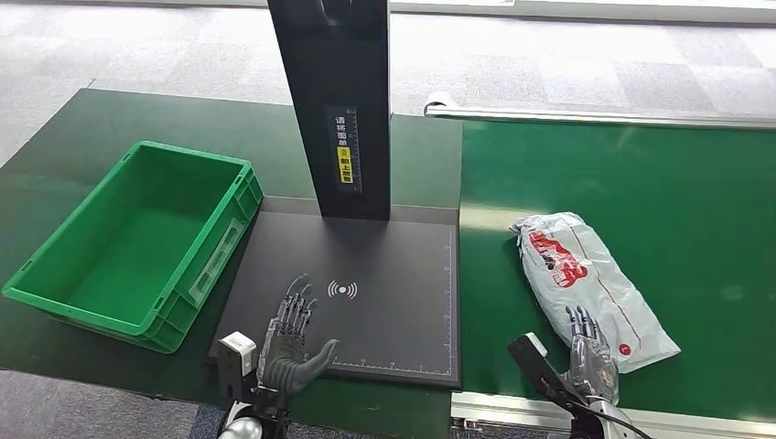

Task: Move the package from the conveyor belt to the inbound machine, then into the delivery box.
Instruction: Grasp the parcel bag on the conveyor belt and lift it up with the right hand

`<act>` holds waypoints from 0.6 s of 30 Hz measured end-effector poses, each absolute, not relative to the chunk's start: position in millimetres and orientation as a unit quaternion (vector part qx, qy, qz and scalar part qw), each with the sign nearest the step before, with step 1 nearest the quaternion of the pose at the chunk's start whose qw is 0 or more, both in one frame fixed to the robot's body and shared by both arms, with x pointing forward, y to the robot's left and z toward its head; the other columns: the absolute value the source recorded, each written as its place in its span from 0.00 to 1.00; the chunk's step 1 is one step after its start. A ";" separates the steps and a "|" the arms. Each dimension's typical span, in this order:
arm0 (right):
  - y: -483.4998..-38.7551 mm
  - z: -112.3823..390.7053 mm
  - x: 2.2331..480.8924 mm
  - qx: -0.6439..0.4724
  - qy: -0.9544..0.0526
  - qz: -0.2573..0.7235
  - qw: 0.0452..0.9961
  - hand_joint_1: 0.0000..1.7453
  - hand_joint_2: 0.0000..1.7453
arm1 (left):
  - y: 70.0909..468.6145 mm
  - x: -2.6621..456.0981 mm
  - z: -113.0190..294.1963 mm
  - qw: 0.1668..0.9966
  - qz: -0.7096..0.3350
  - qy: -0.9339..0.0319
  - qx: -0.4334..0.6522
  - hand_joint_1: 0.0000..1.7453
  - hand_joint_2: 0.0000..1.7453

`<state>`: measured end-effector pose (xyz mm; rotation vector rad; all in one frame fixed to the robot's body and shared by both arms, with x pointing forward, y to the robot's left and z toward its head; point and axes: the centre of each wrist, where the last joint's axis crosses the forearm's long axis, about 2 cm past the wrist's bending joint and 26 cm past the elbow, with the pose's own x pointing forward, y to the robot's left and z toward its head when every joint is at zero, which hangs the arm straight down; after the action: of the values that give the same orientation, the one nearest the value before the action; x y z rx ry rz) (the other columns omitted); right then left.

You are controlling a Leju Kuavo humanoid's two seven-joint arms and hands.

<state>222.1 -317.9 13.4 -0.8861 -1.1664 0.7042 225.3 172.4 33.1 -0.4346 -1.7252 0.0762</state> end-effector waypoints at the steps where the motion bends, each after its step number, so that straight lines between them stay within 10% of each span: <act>1: -318.6 12.0 221.7 -0.395 -0.520 0.315 0.689 0.00 1.00 | 172.6 225.2 32.8 0.630 0.033 -0.753 -0.190 0.00 1.00; 18: -325.3 3.1 223.7 -0.420 -0.495 0.328 0.687 0.00 1.00 | 174.9 224.7 29.1 0.631 0.036 -0.752 -0.188 0.00 1.00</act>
<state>223.7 -325.3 3.1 -0.9396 -1.1081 0.7336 224.7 174.9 29.1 -0.4298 -1.7202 0.0822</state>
